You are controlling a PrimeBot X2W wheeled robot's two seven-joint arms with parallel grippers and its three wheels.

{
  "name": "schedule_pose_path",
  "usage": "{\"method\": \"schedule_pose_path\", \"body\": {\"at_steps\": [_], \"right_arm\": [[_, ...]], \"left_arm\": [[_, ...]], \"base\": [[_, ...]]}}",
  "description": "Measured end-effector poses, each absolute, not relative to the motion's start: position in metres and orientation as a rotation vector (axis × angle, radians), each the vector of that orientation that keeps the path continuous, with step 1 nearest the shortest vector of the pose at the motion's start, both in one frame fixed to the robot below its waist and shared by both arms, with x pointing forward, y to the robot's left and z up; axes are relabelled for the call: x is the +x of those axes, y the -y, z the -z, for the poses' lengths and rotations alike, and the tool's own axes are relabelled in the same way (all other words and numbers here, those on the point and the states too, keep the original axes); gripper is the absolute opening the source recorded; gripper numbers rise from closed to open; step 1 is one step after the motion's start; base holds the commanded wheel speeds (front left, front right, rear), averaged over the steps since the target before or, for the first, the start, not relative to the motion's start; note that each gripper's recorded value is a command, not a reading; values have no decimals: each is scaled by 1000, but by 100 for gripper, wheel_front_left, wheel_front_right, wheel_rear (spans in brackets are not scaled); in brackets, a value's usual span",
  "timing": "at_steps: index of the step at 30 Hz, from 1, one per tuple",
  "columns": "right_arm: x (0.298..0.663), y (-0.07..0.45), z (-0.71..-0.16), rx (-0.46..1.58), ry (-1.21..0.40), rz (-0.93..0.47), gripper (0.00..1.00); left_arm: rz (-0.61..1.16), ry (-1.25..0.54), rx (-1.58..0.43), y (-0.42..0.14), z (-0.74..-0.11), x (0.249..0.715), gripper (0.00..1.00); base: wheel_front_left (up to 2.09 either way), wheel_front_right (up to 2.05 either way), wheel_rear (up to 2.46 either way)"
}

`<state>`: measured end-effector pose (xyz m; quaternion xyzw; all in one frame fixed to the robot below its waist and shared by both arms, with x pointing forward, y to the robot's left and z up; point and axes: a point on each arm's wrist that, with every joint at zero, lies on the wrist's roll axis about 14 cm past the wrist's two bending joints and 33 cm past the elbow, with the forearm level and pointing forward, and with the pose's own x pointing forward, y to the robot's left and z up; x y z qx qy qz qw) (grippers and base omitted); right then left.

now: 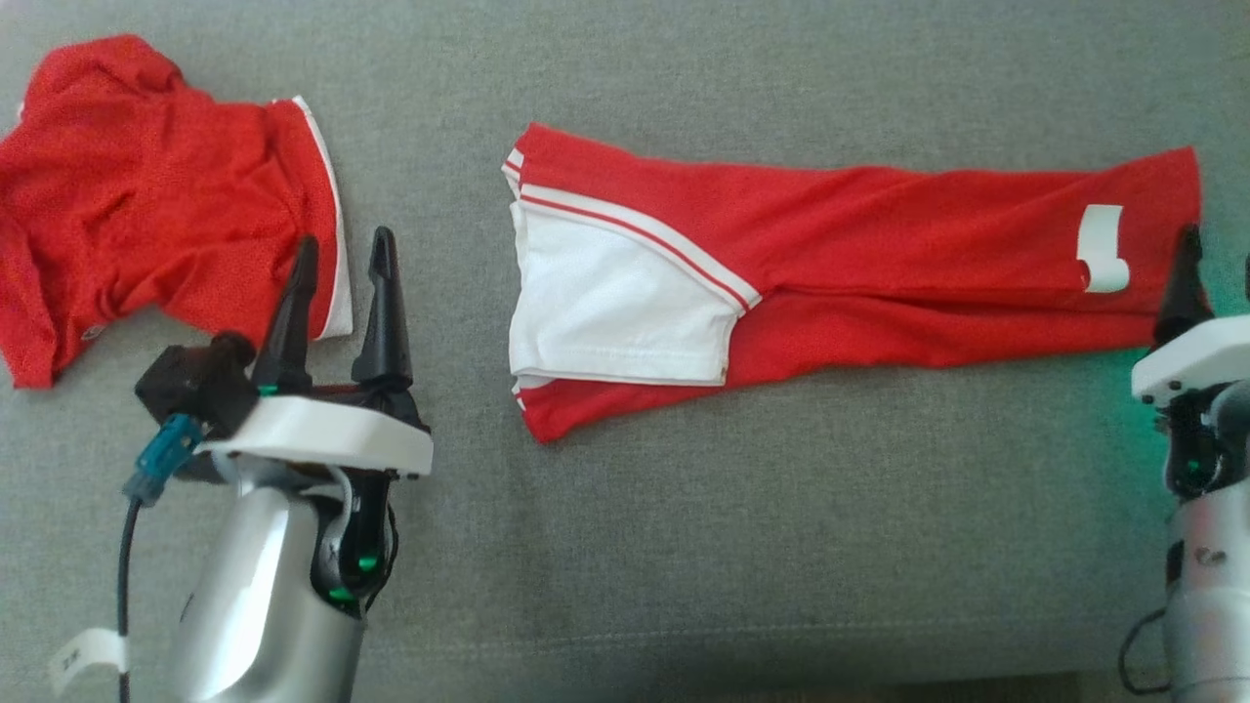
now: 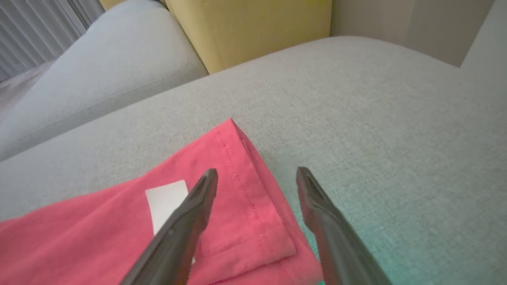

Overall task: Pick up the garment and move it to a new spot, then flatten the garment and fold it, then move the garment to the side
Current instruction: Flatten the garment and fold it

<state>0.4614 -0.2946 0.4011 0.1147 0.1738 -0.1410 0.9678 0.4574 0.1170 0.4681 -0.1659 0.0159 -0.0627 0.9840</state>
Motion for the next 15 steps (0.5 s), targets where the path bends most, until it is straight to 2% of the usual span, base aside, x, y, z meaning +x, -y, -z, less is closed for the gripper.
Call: {"method": "schedule_pose_path", "body": {"at_steps": [5, 14, 15], "right_arm": [[458, 300, -375, 242, -462, 330, 100], [456, 296, -357, 281, -532, 353, 100], [456, 296, -358, 285, -533, 353, 56]], "left_arm": [[122, -39, -324, -119, -460, 467, 100], [117, -54, -316, -121, -449, 475, 100], [120, -53, -319, -122, -449, 476, 100]], "base": [[0, 0, 0], [0, 0, 0], [0, 0, 0]]}}
